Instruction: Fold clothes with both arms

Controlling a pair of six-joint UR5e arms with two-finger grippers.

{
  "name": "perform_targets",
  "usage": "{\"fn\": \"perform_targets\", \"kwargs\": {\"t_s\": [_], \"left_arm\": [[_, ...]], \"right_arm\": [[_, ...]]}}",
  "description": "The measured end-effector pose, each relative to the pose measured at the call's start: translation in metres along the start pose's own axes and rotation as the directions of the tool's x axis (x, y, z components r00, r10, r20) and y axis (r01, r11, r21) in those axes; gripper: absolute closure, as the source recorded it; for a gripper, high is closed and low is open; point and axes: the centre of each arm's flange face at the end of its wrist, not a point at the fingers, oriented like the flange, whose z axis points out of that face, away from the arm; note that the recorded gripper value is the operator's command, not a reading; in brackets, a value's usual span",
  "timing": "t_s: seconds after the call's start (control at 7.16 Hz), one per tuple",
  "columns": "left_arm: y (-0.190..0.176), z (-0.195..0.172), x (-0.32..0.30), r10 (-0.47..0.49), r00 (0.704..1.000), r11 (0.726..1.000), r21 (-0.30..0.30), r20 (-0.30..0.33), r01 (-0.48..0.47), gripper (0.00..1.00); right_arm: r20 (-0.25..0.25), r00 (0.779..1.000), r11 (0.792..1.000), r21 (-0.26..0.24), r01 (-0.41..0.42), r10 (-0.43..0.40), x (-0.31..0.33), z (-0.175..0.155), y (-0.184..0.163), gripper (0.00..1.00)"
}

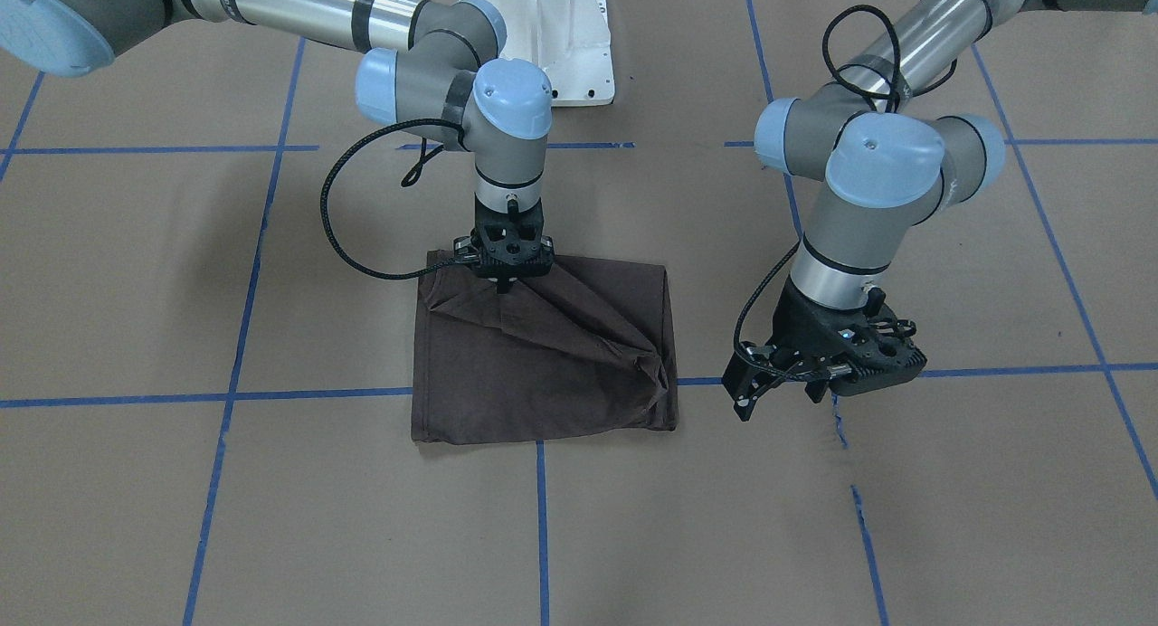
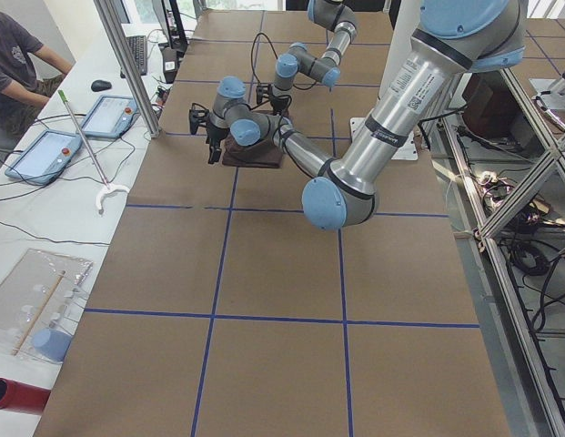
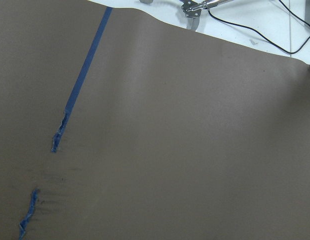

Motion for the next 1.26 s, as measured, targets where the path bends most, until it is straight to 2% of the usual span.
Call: {"fn": "perform_targets", "kwargs": {"t_s": [0.28, 0.84, 0.98, 1.12, 1.26], "left_arm": [[0.0, -0.001, 0.002, -0.001, 1.0, 1.0, 0.001, -0.002, 0.001, 0.0], [0.0, -0.003, 0.005, -0.004, 1.0, 1.0, 0.001, -0.005, 0.004, 0.0], [0.0, -0.003, 0.006, -0.004, 1.0, 1.0, 0.001, -0.005, 0.004, 0.0], [0.0, -0.003, 0.006, -0.003, 1.0, 1.0, 0.001, -0.005, 0.003, 0.0], [-0.001, -0.003, 0.005, -0.001, 1.0, 1.0, 0.001, -0.005, 0.001, 0.0]], "right_arm": [[-0.01, 1.0, 1.0, 0.005, 0.017, -0.017, 0.004, -0.003, -0.008, 1.0], [-0.034, 0.998, 0.998, 0.029, 0.051, -0.05, 0.047, -0.011, -0.067, 1.0], [-0.055, 0.996, 0.997, 0.038, 0.07, -0.068, 0.064, -0.007, -0.092, 0.14], [-0.063, 0.995, 0.995, 0.056, 0.083, -0.08, 0.085, 0.005, -0.126, 0.0], [-0.046, 0.996, 0.993, 0.092, 0.077, -0.073, 0.104, 0.02, -0.162, 0.0]]}}
